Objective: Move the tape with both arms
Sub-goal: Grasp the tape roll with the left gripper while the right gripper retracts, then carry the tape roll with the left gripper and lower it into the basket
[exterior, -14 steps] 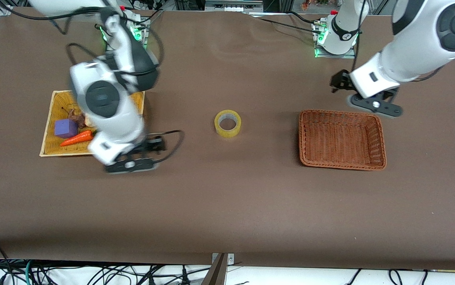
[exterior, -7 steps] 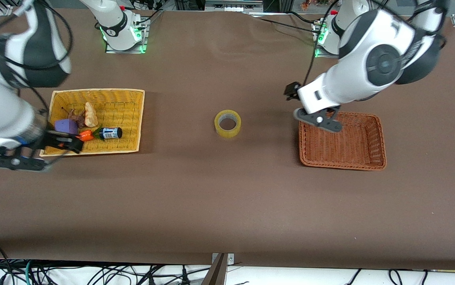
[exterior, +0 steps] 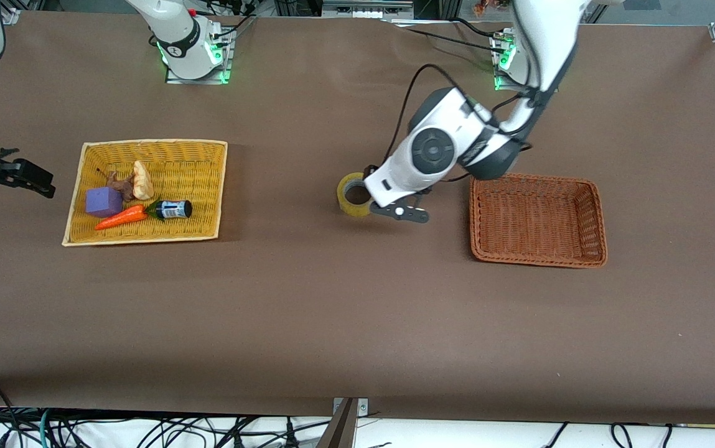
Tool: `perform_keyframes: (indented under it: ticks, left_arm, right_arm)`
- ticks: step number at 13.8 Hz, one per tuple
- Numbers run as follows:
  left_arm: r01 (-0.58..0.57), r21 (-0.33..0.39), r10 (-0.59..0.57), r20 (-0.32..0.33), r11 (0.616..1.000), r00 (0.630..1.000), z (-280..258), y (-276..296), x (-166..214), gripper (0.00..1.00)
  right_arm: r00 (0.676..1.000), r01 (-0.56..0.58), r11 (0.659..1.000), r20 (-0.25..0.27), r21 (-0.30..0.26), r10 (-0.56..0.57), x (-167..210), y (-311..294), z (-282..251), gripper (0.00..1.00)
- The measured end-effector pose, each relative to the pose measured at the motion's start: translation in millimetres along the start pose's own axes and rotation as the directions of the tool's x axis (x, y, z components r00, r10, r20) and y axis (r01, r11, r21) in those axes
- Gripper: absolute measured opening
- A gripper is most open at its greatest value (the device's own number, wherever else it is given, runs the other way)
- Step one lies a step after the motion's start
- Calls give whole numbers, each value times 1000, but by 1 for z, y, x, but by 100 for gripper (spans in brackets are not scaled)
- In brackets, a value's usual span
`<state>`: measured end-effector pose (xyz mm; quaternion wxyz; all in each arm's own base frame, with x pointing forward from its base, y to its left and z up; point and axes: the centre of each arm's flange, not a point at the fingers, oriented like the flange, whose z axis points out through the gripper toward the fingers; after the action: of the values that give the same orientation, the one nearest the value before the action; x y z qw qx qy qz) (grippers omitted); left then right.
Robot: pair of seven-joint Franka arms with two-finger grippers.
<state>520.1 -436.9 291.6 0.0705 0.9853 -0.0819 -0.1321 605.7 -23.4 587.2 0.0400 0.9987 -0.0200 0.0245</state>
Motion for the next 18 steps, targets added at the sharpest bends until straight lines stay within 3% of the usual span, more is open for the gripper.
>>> perform_keyframes:
  ticks: [5, 10, 16, 18]
  left_arm:
    - [1, -4, -1, 2, 1000, 1000, 94, 37, -4, 100]
    - [-25, 59, 26, -21, 998, 999, 105, 27, 3, 96]
    - [-15, 54, 16, -24, 998, 1000, 114, 21, 10, 27]
    - [-11, 52, 13, -33, 999, 999, 107, 20, 14, 22]
  right_arm:
    - [998, 56, 998, -26, 0, -56, -20, 3, -8, 100]
    - [992, 127, 992, 9, 1, -127, -24, 14, -1, 100]
    - [995, 97, 995, 29, 0, -96, -25, 34, 5, 100]
    - [995, 97, 995, 29, 1, -97, -25, 34, 5, 100]
